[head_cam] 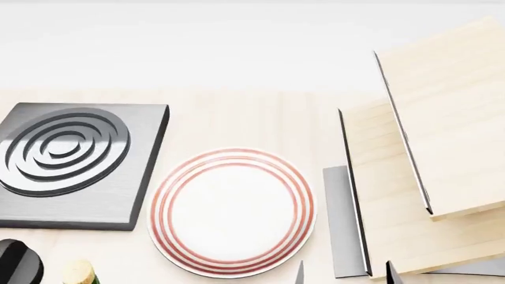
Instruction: Pick up the akita bowl and put it on the plate.
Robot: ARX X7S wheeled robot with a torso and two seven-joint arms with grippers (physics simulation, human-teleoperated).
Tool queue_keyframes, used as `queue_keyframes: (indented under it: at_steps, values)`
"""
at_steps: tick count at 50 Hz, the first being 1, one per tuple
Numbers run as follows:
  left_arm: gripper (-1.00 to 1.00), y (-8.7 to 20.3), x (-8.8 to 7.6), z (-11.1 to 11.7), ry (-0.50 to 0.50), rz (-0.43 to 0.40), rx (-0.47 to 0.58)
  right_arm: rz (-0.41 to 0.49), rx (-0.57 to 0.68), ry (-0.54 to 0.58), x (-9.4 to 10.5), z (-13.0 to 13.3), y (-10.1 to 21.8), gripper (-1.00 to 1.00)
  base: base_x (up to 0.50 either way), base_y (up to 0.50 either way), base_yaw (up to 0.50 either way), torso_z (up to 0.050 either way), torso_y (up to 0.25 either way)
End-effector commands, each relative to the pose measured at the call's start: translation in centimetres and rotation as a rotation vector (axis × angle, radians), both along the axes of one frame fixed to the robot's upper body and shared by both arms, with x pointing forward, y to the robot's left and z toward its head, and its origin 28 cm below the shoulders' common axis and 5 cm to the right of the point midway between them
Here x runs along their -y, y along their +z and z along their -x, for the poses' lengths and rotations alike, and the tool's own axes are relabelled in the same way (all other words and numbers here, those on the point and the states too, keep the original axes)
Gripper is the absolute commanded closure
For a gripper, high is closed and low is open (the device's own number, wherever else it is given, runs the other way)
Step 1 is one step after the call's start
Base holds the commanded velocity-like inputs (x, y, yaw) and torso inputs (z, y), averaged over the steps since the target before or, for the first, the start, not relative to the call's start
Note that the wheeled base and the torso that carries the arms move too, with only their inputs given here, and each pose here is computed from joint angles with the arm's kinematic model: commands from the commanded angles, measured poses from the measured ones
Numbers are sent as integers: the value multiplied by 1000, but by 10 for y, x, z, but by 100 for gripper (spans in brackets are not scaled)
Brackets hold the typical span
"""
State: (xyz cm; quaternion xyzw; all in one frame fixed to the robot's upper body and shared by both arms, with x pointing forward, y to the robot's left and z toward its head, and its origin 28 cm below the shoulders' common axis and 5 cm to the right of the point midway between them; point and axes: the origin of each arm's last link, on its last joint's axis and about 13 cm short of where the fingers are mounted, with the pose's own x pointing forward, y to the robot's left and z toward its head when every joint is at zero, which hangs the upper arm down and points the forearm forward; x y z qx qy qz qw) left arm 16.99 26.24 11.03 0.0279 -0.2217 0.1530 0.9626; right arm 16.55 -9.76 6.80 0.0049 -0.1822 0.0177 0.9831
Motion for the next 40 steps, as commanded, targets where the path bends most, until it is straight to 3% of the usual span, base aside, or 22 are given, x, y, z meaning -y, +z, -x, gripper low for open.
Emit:
queue_keyframes:
  at_steps: [1, 13, 26, 40]
  values:
    - [-100, 23, -26, 13, 150, -47, 41, 2, 1, 2, 0, 0, 0, -100, 0, 0, 0, 0, 0]
    - [-100, 37, -50, 27, 245, -112, 10, 2, 3, 2, 0, 0, 0, -100, 0, 0, 0, 0, 0]
    - [-100, 37, -78, 31, 327, -168, -149, 10, -3, 9, -2, 0, -2, -100, 0, 0, 0, 0, 0]
    - [-100, 42, -96, 35, 319, -180, -247, 17, -9, 14, -4, -1, -4, -100, 0, 0, 0, 0, 0]
